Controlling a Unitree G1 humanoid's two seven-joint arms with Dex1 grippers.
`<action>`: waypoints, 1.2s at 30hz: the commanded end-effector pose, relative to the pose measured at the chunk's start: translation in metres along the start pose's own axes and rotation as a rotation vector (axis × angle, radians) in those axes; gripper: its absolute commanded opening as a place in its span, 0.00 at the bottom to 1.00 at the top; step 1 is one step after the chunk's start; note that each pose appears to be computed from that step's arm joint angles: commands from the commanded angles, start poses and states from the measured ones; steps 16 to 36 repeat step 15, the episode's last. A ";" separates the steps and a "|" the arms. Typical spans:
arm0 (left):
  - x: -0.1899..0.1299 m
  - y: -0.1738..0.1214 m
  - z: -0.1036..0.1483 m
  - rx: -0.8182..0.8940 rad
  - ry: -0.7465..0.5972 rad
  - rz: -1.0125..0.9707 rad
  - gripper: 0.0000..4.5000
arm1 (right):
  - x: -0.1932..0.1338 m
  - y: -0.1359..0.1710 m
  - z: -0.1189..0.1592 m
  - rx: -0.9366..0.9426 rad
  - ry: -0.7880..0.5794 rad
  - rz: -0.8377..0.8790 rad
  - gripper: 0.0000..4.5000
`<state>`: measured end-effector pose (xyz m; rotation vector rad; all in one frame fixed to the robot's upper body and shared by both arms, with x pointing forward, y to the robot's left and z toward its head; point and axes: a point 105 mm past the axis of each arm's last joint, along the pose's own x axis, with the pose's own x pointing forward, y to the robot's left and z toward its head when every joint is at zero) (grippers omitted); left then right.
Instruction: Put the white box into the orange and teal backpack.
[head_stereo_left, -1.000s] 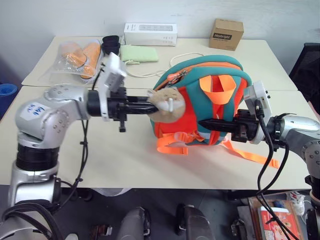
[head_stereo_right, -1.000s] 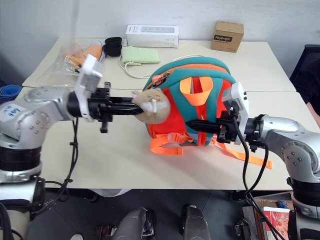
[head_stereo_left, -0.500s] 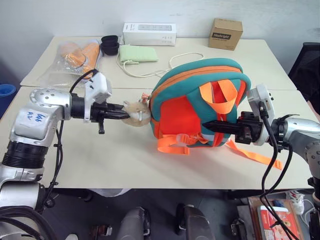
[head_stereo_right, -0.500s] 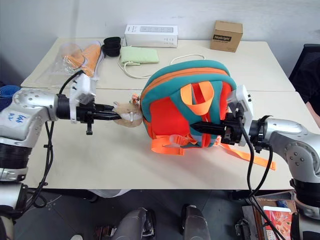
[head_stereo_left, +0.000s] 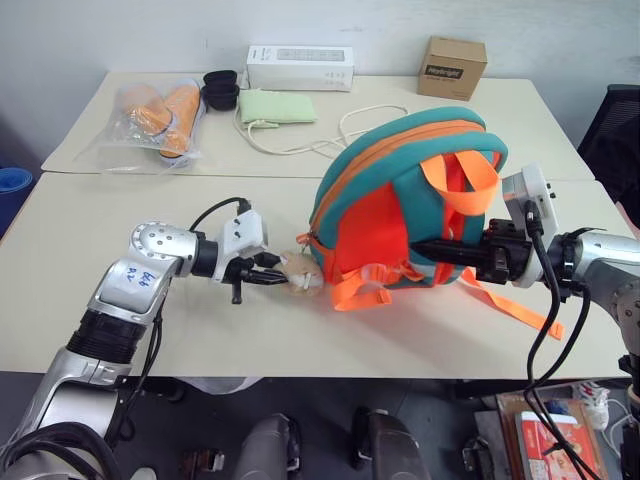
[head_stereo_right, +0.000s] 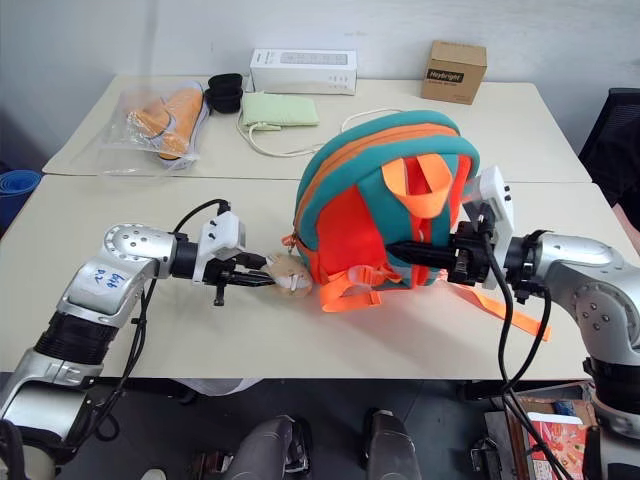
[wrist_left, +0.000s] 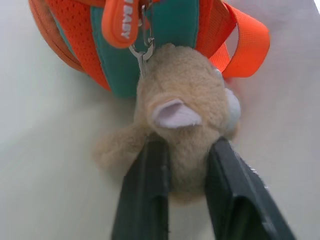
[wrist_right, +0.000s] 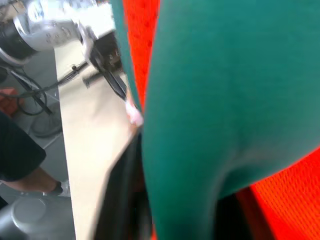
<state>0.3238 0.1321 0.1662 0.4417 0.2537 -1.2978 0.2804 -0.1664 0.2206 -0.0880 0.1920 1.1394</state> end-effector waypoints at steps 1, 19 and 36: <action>-0.034 0.000 0.020 -0.053 -0.096 0.027 0.53 | -0.029 -0.005 0.006 -0.061 0.036 -0.012 0.51; -0.167 -0.010 0.078 -0.157 -0.305 0.211 0.93 | -0.146 -0.032 0.045 -0.053 0.024 -0.156 0.93; -0.167 -0.010 0.078 -0.157 -0.305 0.211 0.93 | -0.146 -0.032 0.045 -0.053 0.024 -0.156 0.93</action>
